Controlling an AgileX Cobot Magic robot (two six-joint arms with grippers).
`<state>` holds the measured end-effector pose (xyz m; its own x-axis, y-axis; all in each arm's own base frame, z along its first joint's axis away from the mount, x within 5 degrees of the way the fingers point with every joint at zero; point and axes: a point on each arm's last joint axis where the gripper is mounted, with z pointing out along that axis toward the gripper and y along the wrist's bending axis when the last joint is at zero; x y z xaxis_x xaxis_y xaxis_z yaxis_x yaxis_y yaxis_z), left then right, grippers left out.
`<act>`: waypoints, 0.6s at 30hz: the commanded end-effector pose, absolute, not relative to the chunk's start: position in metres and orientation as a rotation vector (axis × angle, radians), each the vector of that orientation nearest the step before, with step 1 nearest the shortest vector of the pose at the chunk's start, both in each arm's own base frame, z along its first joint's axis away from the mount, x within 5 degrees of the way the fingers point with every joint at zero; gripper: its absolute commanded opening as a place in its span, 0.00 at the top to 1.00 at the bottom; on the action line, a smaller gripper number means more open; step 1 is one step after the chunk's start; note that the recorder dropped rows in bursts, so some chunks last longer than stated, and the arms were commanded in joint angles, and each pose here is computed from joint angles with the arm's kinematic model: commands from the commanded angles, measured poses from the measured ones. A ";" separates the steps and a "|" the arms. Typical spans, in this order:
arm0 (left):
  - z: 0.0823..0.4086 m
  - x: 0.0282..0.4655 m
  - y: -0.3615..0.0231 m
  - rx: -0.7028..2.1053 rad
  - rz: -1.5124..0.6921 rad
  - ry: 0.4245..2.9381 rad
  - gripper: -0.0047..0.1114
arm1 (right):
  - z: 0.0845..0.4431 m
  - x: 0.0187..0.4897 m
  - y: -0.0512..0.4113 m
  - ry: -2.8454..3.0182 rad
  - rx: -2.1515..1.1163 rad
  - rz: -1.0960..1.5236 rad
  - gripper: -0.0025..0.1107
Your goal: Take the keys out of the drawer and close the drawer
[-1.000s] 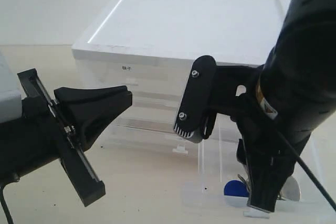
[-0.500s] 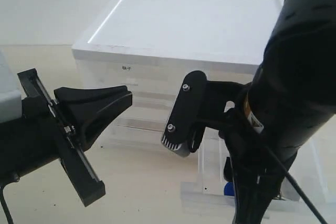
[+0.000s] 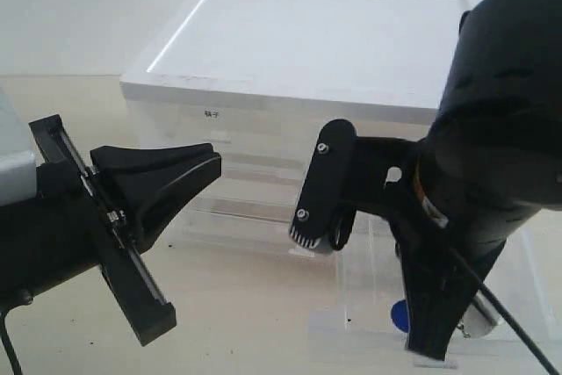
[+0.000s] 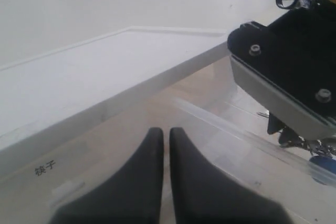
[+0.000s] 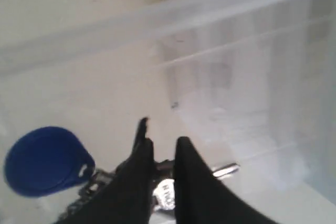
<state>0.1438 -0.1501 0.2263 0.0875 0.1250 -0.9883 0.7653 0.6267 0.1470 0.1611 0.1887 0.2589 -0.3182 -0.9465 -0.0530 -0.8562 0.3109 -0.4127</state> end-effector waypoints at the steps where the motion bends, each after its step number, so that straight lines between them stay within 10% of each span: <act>1: 0.226 0.143 -0.149 0.795 -0.570 1.437 0.92 | 0.265 0.170 0.183 2.222 -1.558 -0.597 0.97; 14: 0.226 0.143 -0.149 0.795 -0.570 1.437 0.92 | 0.288 0.154 0.174 2.219 -1.497 -0.375 0.95; 18: 0.226 0.143 -0.149 0.795 -0.570 1.437 0.92 | 0.286 0.150 0.172 2.271 -1.507 -0.371 0.66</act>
